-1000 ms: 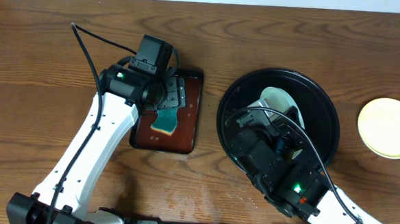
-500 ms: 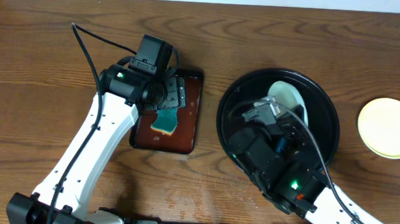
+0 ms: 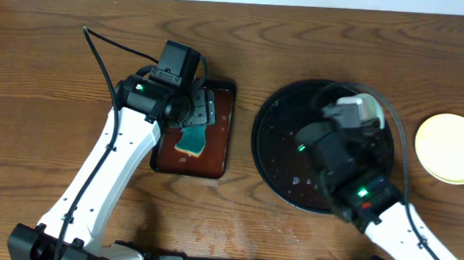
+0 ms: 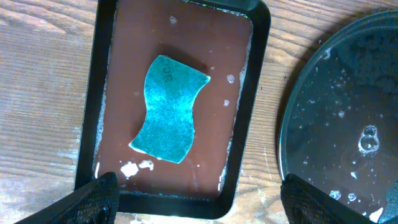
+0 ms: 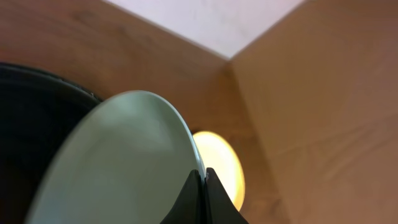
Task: Clean dirty plates on tray and stack at the side
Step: 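Carry the white plate right and lower it onto the plate stack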
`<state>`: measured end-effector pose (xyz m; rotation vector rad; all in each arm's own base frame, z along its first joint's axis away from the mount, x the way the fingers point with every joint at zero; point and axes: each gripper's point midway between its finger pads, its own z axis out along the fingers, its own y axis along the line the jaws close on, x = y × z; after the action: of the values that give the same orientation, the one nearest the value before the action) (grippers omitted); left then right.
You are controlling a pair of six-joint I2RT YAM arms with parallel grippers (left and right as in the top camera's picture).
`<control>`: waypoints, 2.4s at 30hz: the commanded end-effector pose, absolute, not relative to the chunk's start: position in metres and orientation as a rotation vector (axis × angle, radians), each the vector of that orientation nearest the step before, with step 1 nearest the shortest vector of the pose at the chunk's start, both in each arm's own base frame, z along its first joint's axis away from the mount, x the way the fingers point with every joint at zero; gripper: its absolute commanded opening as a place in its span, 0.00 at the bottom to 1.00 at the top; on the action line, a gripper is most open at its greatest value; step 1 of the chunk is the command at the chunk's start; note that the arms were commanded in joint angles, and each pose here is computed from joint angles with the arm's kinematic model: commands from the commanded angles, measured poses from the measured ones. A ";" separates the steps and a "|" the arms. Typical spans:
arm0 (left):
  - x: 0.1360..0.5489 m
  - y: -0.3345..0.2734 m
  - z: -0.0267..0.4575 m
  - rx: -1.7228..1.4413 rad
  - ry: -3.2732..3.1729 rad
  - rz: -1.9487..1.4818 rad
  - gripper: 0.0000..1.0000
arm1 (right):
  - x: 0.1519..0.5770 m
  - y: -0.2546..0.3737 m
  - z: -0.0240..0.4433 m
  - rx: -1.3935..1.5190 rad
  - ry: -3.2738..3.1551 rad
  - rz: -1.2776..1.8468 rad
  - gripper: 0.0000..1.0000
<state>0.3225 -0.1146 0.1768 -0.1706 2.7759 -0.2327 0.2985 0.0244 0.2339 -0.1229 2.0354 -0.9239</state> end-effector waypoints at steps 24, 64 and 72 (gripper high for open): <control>0.326 -0.115 0.185 -0.163 2.753 -0.239 0.83 | 0.251 -0.148 0.079 1.229 2.513 0.141 0.40; 0.326 -0.115 0.185 -0.163 2.753 -0.239 0.84 | 0.135 -0.146 0.024 1.807 2.549 0.272 0.48; 0.326 -0.115 0.185 -0.163 2.753 -0.239 0.84 | 0.139 -0.148 -0.005 1.831 2.438 0.254 0.41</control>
<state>0.3224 -0.1147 0.1768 -0.1705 2.7760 -0.2332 0.1417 -0.1516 0.0004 1.7907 2.4709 0.2486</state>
